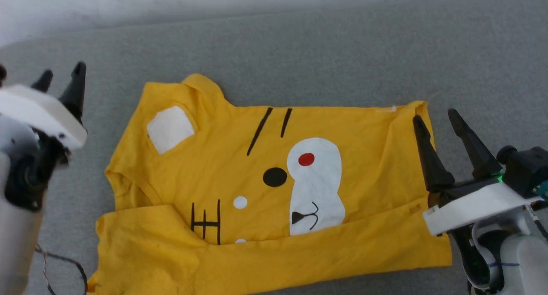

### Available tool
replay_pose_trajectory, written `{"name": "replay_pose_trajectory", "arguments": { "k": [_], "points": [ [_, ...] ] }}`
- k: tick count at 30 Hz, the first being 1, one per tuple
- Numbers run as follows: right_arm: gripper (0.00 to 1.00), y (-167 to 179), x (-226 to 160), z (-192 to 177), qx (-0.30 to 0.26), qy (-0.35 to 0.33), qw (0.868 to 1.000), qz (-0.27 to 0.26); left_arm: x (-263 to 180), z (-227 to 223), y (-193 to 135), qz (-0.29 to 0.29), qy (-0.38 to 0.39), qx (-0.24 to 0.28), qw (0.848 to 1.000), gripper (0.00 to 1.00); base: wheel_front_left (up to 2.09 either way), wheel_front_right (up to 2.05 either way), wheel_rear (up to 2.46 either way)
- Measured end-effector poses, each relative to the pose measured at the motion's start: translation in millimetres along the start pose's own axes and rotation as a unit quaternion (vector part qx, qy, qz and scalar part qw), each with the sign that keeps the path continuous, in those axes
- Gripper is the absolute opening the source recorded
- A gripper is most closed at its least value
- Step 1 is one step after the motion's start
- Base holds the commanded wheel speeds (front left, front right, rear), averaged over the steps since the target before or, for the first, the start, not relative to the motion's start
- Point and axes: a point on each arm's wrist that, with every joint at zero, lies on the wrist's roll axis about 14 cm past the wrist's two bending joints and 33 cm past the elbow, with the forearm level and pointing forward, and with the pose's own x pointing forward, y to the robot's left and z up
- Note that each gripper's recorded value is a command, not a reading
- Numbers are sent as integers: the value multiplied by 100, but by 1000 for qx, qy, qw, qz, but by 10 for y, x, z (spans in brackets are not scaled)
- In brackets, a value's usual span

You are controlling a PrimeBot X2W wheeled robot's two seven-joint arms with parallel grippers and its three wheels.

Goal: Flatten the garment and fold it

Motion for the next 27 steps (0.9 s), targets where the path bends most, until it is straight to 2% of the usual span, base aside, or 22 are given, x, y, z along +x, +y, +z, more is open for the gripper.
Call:
{"name": "replay_pose_trajectory", "arguments": {
  "k": [5,6,8,13,19,24,25,26,27],
  "points": [
    [100,-47,121,-155,-3,19,1000,-8,471,-36,-130,-30,50,24,998,100,0,0,0],
    [100,-62,164,-211,-4,26,1000,-10,624,-163,-191,-44,94,36,994,100,0,0,0],
    [100,-65,180,-246,-3,30,999,-10,693,-240,-221,-51,116,40,991,100,0,0,0],
    [100,-129,205,-412,-4,53,998,-20,905,-743,-333,-77,240,69,965,100,0,0,0],
    [100,-213,212,-550,-4,72,997,-32,1005,-1285,-314,-72,348,75,932,100,0,0,0],
    [100,-340,177,-609,-9,84,995,-50,1019,-1421,-326,-75,417,85,902,100,0,0,0],
    [100,-366,169,-614,-10,85,995,-54,1011,-1428,-332,-78,428,87,896,81,0,0,0],
    [100,-387,163,-617,-11,86,995,-57,1001,-1437,-337,-79,438,87,891,42,0,0,0],
    [100,-406,158,-617,-12,86,994,-60,982,-1451,-344,-81,447,86,887,9,0,0,0]
  ]
}}
